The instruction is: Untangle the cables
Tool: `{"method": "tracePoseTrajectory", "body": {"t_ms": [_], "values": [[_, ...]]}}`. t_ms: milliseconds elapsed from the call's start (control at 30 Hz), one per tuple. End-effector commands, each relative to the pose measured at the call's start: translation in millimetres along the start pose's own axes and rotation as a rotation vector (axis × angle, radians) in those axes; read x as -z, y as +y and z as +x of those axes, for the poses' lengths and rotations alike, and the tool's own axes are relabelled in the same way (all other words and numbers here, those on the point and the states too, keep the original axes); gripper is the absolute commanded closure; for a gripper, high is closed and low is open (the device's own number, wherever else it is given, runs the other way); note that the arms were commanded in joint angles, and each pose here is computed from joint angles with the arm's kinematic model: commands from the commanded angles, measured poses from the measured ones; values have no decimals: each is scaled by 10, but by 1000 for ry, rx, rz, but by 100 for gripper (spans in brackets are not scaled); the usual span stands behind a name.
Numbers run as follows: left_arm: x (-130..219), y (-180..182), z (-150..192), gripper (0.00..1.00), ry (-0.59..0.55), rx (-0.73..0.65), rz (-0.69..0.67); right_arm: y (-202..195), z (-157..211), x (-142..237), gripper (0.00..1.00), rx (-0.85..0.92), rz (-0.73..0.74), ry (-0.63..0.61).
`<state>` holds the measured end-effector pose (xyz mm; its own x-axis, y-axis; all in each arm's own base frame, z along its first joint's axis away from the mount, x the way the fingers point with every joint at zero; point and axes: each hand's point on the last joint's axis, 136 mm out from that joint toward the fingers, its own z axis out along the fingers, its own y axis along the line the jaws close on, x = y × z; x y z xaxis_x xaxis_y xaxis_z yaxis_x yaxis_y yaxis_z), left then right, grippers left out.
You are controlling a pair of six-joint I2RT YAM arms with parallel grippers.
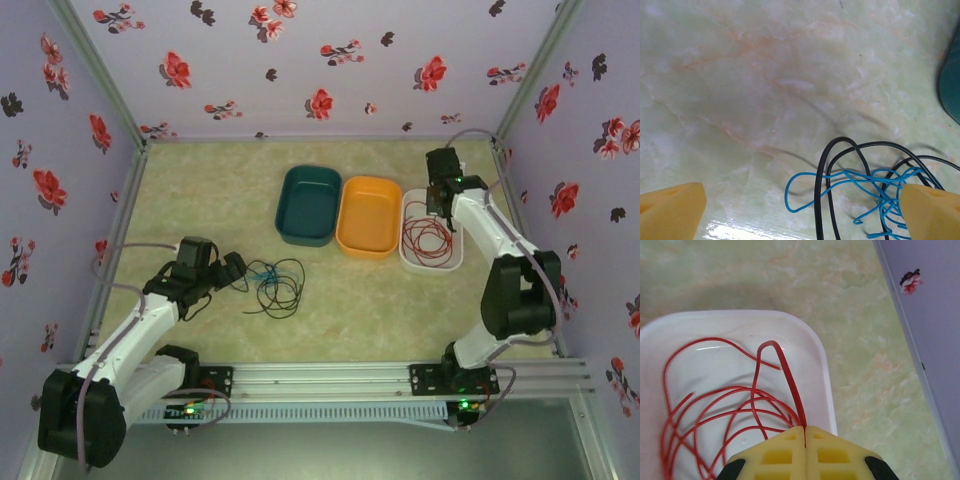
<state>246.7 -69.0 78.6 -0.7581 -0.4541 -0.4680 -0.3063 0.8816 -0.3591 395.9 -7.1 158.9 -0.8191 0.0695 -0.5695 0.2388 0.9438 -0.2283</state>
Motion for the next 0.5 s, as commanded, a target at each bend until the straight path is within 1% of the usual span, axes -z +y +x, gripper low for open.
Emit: {"method": "tracePoseTrajectory", "body": {"t_ms": [0, 167, 467], "values": [[2, -17, -32, 0, -6, -2, 8, 134, -5, 49, 100, -33, -101, -23], [-2, -17, -34, 0, -6, -1, 8, 322, -23, 34, 100, -46, -200, -26], [-5, -7, -19, 0, -4, -3, 7, 630, 23, -252, 100, -72, -310, 28]]}}
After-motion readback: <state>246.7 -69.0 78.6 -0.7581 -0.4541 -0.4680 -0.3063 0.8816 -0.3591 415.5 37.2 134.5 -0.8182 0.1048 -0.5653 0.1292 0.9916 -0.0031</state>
